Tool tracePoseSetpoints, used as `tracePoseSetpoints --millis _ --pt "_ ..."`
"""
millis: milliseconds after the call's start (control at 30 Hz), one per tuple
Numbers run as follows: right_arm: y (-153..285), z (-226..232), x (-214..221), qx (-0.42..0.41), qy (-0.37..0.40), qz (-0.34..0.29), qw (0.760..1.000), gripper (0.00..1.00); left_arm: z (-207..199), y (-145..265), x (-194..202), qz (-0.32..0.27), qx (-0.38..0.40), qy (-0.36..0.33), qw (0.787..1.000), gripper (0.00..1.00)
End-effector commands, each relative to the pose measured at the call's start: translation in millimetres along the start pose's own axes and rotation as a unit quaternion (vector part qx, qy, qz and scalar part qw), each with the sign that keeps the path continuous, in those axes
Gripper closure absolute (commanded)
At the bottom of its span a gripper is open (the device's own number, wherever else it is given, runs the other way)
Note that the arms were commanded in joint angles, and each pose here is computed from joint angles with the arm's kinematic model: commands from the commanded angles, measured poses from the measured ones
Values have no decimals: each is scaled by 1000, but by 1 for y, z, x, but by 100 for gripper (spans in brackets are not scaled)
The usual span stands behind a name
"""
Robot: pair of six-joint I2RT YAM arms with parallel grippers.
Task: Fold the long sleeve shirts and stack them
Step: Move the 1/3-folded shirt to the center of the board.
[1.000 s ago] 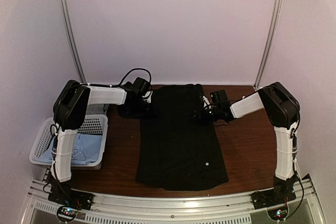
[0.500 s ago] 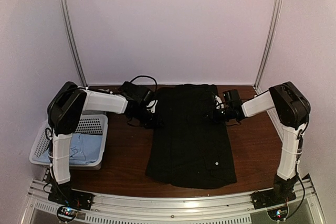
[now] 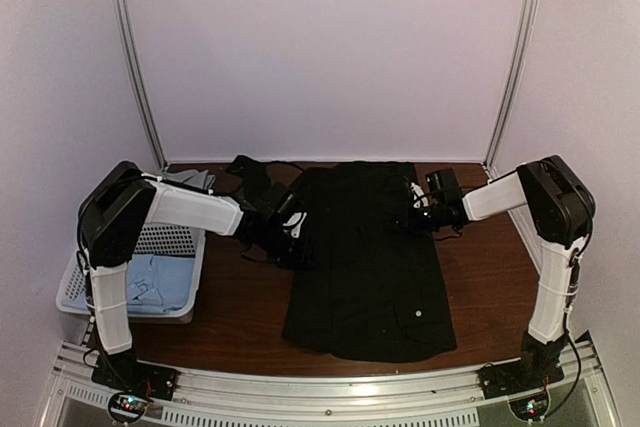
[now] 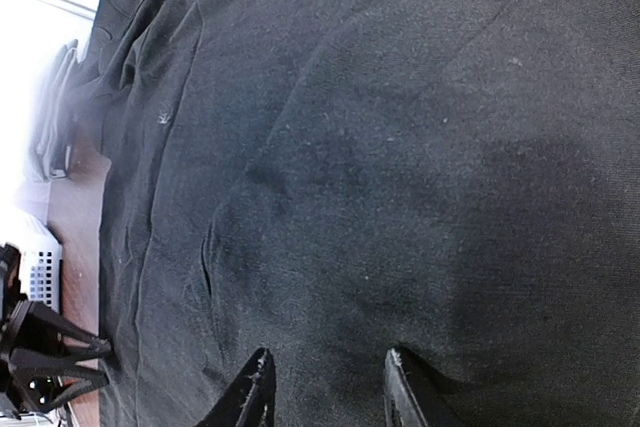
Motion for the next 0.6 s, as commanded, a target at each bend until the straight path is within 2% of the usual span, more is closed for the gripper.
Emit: tracePoseSetpoints --millis 0,167,300,400,567 --pt "8 -24 16 56 -7 23 998 62 -1 2 30 29 -16 6 999 65" --pt "15 -26 28 65 -6 40 997 61 -4 7 47 39 -17 12 999 65" --pt "23 -22 31 65 0 43 997 61 -6 16 42 28 -22 14 999 65" --pt "31 -12 21 60 6 32 998 61 -9 30 21 1 -49 -1 999 65" --pt "52 14 -9 45 26 -8 999 58 -8 67 -38 -71 -93 -21 993 62"
Point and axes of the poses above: each gripper's point midway between its finger pads, its own y axis back along the fingers, its own z axis along the line the jaws close on, x = y × z, the point moved 1 cm from there along y, back along the fingers, and after that the axes turned 1 degree about -y, right-handed, at the moved point
